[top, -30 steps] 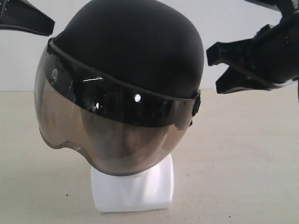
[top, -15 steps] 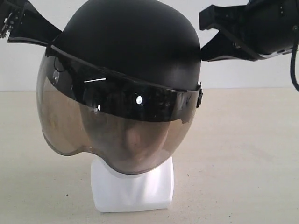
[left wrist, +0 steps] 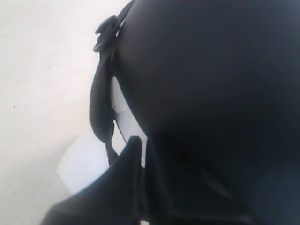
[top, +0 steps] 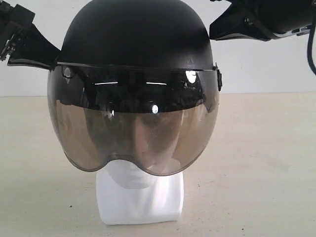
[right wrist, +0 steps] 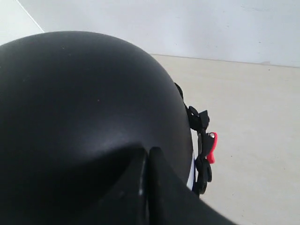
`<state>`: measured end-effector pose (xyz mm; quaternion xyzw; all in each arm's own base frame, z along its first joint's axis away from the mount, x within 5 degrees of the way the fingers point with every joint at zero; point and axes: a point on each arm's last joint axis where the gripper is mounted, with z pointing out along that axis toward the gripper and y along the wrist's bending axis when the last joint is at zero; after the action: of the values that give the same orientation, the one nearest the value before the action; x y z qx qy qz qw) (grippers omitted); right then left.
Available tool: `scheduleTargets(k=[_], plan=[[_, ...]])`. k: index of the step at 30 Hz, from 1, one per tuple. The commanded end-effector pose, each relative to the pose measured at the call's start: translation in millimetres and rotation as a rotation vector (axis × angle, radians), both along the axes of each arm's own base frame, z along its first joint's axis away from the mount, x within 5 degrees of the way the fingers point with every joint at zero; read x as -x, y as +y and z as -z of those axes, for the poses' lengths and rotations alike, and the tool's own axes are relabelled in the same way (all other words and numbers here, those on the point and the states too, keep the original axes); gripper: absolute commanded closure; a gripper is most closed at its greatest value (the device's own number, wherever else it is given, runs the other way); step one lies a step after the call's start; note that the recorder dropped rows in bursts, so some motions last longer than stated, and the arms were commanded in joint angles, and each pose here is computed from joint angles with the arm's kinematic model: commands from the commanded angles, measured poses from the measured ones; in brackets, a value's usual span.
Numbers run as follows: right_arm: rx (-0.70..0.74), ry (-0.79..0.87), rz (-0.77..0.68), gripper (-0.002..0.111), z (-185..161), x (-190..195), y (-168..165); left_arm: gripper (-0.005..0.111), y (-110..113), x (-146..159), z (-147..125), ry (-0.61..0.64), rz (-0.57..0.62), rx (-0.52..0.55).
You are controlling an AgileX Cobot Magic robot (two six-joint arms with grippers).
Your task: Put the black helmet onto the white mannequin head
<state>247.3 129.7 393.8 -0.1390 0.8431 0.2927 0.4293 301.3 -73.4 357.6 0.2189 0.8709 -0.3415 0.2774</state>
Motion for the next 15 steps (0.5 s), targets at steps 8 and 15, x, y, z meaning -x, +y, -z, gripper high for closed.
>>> scheduleTargets(k=[8, 15], plan=[[-0.042, 0.031, -0.077, 0.108, 4, -10, 14, 0.102, -6, 40, -32, -0.033, 0.023, 0.04], [-0.06, 0.027, -0.122, 0.108, -8, -6, 16, 0.102, -9, 48, -20, 0.011, 0.038, 0.045]])
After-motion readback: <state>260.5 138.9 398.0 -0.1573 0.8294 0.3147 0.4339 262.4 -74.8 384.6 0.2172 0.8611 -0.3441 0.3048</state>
